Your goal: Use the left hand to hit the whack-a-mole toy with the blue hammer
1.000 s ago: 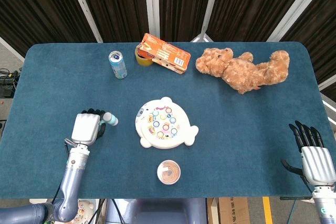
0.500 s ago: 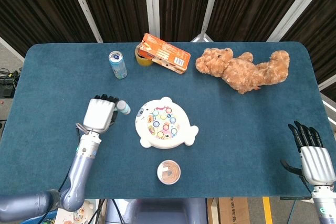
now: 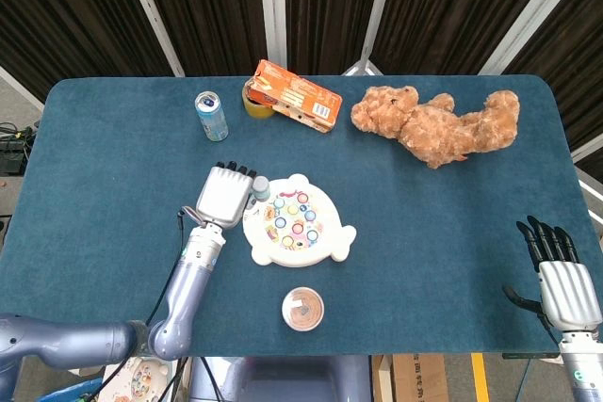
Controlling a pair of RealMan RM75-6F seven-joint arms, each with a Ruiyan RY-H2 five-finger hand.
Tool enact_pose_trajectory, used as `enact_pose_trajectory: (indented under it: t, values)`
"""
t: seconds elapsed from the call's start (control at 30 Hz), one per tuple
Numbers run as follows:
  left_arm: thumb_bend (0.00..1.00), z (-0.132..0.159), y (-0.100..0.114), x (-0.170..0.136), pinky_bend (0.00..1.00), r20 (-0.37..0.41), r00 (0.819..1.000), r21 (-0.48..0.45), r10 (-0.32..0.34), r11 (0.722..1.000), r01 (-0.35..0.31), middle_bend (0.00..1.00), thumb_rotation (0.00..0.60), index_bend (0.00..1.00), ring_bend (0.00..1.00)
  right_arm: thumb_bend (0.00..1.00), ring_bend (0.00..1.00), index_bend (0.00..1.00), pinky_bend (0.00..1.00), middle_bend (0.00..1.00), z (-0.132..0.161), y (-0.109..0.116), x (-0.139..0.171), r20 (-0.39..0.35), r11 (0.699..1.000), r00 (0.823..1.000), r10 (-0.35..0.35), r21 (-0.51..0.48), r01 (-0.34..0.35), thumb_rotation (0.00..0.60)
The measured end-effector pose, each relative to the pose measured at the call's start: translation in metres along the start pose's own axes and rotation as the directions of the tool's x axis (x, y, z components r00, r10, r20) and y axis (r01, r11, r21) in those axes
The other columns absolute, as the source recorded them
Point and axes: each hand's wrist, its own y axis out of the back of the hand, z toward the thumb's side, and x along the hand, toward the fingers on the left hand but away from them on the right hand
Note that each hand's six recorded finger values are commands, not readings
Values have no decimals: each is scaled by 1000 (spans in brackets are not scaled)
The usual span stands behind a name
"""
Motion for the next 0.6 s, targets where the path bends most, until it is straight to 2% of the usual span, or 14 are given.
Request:
enact_pose_trajectory:
  t: [0.6]
  values:
    - [622,30,-20,12,501,20,999,25,-37,999,36,488,600,660,379,194,0,0,0,0,0,1,-1,-2,1000,1000,-1,-4,1,600]
